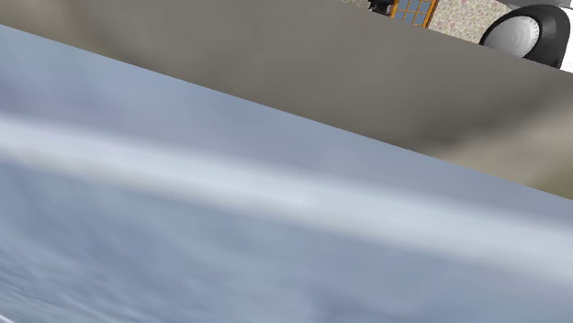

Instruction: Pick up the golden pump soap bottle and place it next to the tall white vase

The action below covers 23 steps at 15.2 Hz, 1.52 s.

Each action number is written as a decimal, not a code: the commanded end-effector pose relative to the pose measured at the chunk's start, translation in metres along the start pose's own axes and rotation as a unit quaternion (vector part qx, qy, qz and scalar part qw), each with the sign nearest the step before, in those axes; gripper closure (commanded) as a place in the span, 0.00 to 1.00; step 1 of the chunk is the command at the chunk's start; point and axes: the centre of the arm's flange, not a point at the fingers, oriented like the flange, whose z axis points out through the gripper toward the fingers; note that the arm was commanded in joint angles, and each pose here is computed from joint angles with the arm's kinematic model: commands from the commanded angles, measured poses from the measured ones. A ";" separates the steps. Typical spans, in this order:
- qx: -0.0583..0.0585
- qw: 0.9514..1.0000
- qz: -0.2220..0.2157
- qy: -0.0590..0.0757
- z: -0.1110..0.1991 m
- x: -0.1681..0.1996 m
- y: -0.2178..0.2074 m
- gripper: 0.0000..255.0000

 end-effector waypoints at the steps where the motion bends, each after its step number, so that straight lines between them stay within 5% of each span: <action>1: 0.000 1.000 0.000 0.000 -0.012 -0.001 -0.001 1.00; 8: 0.000 1.000 0.000 0.000 -0.048 -0.001 -0.002 1.00; 23: 0.000 1.000 0.000 0.000 -0.047 -0.086 -0.180 1.00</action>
